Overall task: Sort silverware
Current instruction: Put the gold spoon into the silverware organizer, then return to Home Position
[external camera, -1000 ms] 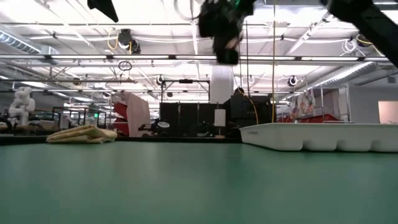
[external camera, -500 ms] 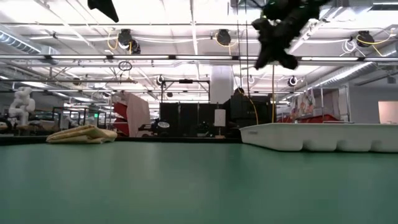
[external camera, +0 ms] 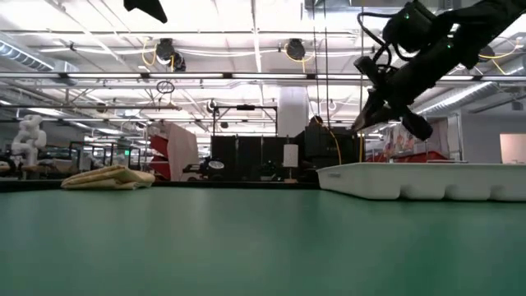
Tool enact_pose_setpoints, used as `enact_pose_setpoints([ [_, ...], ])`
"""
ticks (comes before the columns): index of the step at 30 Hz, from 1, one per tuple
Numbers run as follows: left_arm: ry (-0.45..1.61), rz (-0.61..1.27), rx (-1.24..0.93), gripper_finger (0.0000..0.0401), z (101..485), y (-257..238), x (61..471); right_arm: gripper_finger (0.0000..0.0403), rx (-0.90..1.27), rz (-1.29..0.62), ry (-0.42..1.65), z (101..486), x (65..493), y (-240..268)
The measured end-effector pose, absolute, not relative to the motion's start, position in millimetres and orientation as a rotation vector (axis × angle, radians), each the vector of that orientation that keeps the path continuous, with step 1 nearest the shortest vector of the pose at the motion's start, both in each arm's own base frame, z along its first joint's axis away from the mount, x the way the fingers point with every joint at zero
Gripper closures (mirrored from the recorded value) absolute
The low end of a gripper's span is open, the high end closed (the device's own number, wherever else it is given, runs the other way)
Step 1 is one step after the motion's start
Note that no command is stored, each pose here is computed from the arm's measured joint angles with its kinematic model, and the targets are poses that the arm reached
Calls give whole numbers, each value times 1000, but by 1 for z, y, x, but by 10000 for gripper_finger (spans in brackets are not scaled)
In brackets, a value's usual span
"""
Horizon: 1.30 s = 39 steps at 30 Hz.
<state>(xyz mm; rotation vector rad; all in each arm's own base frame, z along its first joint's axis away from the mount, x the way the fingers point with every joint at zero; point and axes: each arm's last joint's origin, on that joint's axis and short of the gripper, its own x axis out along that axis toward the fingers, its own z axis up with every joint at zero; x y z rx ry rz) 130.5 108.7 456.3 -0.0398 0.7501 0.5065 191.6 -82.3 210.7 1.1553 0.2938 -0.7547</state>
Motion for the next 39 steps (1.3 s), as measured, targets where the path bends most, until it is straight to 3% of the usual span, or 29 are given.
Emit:
enact_pose_setpoints([
  [16,760,502,-35,388,453,116,139,403,1177,-793,565,146,226,-66],
  [22,760,501,-32,388,453,116,139,396,1175,-802,577,142,228,-65],
  [33,761,500,-29,388,453,116,139,252,1150,-739,567,163,217,-62],
  [39,697,511,-7,388,458,119,142,212,1113,-665,610,182,197,-56],
])
